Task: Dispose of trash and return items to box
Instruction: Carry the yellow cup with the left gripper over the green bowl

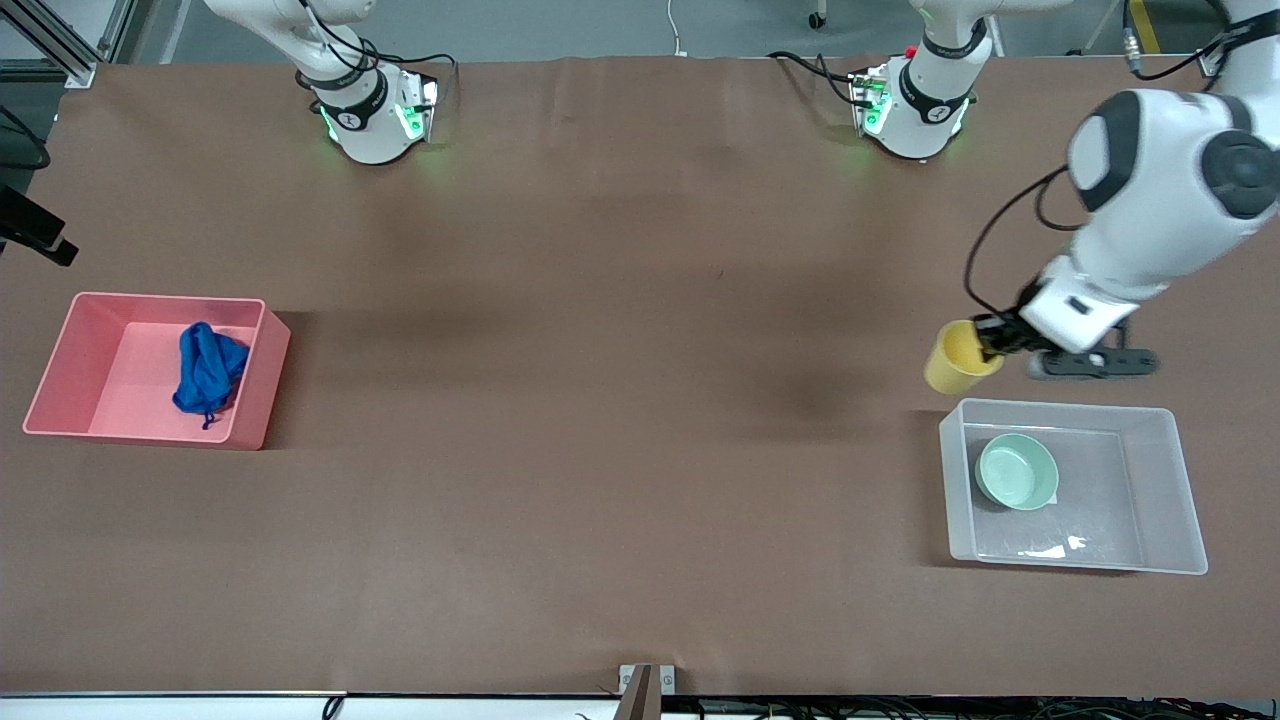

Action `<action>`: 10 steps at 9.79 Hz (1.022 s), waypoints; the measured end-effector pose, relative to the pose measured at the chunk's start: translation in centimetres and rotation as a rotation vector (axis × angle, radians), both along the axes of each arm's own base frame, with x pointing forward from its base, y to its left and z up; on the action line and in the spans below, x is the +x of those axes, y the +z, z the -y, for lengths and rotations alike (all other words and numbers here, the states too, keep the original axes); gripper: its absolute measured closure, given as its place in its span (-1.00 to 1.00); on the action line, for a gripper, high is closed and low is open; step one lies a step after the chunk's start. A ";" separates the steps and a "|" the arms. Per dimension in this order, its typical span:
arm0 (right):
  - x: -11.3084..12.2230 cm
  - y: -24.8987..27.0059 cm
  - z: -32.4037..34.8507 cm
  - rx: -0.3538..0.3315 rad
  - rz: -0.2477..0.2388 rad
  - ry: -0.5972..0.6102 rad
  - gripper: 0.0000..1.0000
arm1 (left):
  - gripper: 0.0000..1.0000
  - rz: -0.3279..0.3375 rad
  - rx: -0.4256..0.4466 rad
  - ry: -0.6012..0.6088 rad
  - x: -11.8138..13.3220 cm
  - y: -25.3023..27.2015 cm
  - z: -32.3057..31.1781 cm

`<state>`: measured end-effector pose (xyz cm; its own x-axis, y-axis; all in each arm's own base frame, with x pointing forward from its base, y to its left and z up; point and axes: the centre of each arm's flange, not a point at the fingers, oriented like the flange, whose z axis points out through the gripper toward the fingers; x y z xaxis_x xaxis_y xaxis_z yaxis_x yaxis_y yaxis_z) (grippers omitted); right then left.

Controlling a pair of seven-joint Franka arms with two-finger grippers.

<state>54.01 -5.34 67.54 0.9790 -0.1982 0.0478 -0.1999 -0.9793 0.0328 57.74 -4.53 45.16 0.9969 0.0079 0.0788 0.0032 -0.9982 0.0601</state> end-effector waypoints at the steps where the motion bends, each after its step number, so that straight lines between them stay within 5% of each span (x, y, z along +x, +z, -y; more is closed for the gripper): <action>1: 0.0 0.0 0.0 0.000 0.000 0.000 -1.00 | 0.93 0.008 0.009 -0.015 1.1 -0.1 -2.8; 10: 0.1 0.0 -0.4 -0.008 0.001 0.008 -1.00 | 0.93 -0.060 0.120 -0.101 11.1 -14.0 -11.9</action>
